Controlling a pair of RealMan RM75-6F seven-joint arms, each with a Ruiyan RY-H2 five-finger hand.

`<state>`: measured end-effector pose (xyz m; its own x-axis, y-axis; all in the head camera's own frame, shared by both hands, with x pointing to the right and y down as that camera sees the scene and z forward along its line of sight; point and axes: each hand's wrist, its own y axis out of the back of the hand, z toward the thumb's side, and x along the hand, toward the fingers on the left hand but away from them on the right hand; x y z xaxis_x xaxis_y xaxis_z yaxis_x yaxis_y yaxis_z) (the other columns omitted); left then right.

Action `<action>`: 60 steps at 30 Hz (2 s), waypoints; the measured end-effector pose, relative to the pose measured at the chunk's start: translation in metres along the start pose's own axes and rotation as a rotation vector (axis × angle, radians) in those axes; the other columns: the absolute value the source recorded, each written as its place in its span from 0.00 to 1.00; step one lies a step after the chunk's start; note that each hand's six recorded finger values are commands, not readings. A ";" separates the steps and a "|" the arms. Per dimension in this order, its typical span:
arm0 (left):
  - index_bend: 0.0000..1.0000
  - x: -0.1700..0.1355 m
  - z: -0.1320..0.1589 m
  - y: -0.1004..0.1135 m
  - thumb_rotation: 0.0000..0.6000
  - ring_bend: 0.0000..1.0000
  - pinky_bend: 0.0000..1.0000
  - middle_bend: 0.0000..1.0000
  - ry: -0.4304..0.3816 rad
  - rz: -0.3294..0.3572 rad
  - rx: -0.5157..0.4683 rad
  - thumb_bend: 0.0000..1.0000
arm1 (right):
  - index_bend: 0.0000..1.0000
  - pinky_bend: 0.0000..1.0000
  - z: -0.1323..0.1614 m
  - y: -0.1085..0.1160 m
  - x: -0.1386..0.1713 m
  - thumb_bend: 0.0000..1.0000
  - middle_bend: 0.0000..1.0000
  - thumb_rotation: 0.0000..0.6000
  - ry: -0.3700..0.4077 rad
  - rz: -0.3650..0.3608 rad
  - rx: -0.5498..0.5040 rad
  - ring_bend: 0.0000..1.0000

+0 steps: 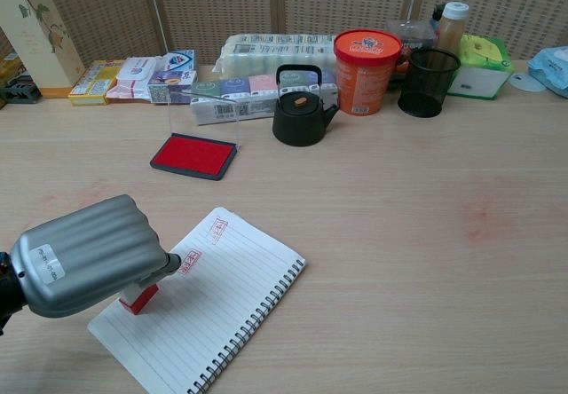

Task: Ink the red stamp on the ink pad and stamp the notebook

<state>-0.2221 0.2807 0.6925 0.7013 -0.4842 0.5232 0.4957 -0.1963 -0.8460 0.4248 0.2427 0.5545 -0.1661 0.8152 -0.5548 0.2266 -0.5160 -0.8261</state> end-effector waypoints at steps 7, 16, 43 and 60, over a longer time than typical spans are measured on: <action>0.68 0.000 0.000 -0.001 1.00 1.00 1.00 1.00 -0.002 -0.002 -0.002 0.38 | 0.00 0.00 0.000 0.000 0.000 0.03 0.00 1.00 -0.001 0.000 -0.001 0.00; 0.68 0.000 0.001 -0.001 1.00 1.00 1.00 1.00 -0.001 -0.007 -0.004 0.38 | 0.00 0.00 0.000 0.000 0.000 0.03 0.00 1.00 0.000 0.001 -0.001 0.00; 0.68 -0.015 -0.096 0.076 1.00 1.00 1.00 1.00 0.261 0.181 -0.101 0.38 | 0.00 0.00 0.004 -0.001 0.003 0.03 0.00 1.00 0.013 0.003 -0.001 0.00; 0.68 0.003 -0.150 0.007 1.00 1.00 1.00 1.00 0.407 -0.006 -0.208 0.38 | 0.00 0.00 0.002 -0.006 0.000 0.03 0.00 1.00 0.000 0.017 0.006 0.00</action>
<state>-0.2938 0.1497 0.6731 0.4197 -0.7701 0.4804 0.3566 -0.3468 -0.8675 0.4213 0.2448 0.5593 -0.1619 0.8062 -0.5691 0.2239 -0.5316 -0.8168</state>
